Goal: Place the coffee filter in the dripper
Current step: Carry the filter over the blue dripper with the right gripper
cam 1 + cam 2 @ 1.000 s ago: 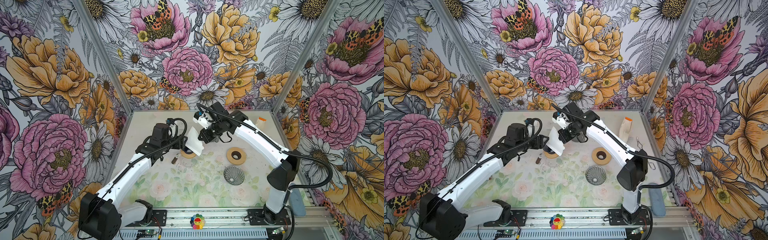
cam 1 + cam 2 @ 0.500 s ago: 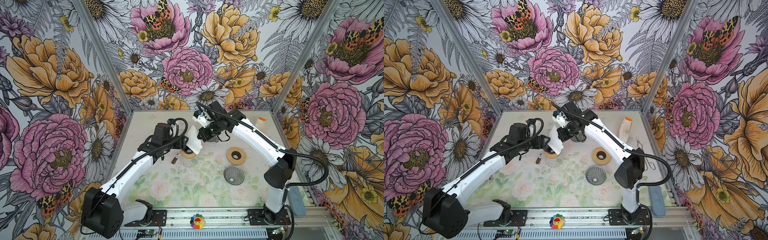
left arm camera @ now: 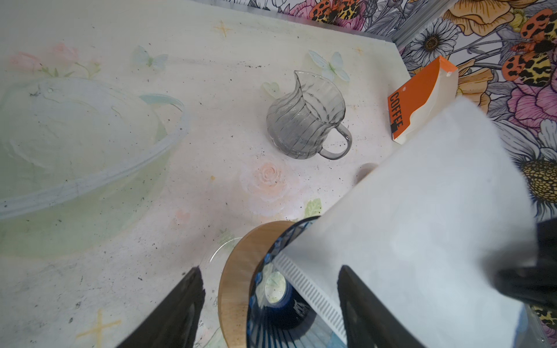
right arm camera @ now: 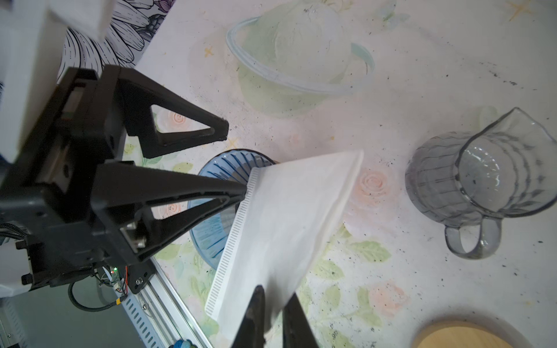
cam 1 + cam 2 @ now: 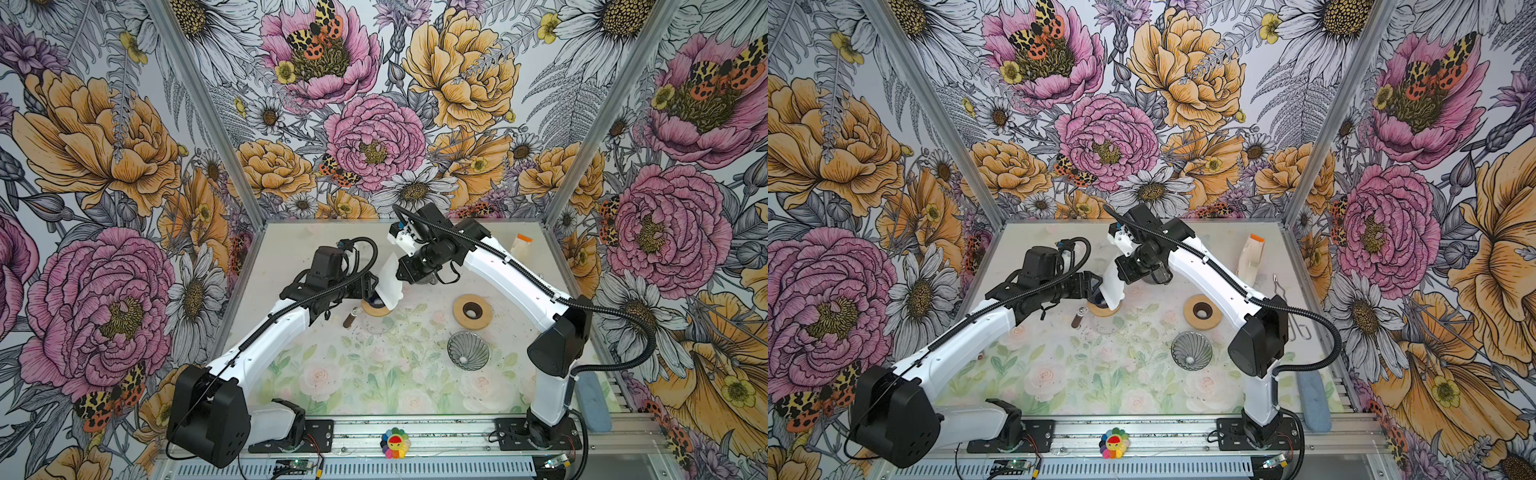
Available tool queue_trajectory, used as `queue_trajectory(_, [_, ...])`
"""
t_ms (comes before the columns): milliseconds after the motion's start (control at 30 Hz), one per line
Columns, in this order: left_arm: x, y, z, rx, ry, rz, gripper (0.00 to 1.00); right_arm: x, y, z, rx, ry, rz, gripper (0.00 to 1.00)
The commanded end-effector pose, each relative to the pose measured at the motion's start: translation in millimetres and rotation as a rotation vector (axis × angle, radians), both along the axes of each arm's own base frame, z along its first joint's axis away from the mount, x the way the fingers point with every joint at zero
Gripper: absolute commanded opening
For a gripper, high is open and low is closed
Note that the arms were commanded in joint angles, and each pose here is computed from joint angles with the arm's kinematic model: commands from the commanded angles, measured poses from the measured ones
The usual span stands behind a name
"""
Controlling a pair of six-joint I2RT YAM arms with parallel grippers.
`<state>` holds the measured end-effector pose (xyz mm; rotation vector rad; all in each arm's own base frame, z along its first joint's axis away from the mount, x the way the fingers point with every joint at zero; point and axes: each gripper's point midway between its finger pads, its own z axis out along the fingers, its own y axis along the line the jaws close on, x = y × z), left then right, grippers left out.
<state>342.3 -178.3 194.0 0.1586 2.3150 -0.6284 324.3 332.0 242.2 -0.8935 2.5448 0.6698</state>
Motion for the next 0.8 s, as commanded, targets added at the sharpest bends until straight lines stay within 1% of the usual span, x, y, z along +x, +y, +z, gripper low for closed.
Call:
queue_trajectory(0, [3,-1,5,-0.019,-0.015,0.010,0.72,0,8,-4,0.016,0.025,0.008,0.20])
queue_trajectory(67, [3,-1,4,-0.018,-0.014,0.013,0.72,0,9,-3,0.024,0.029,0.008,0.23])
queue_trajectory(200, [3,0,8,-0.020,-0.025,0.013,0.72,0,16,4,0.064,0.033,0.015,0.27])
queue_trajectory(367, [1,6,15,-0.026,-0.043,0.028,0.73,1,27,9,0.115,0.041,0.027,0.28])
queue_trajectory(767, [-3,33,30,-0.046,-0.085,0.086,0.77,3,39,11,0.149,0.042,0.047,0.34])
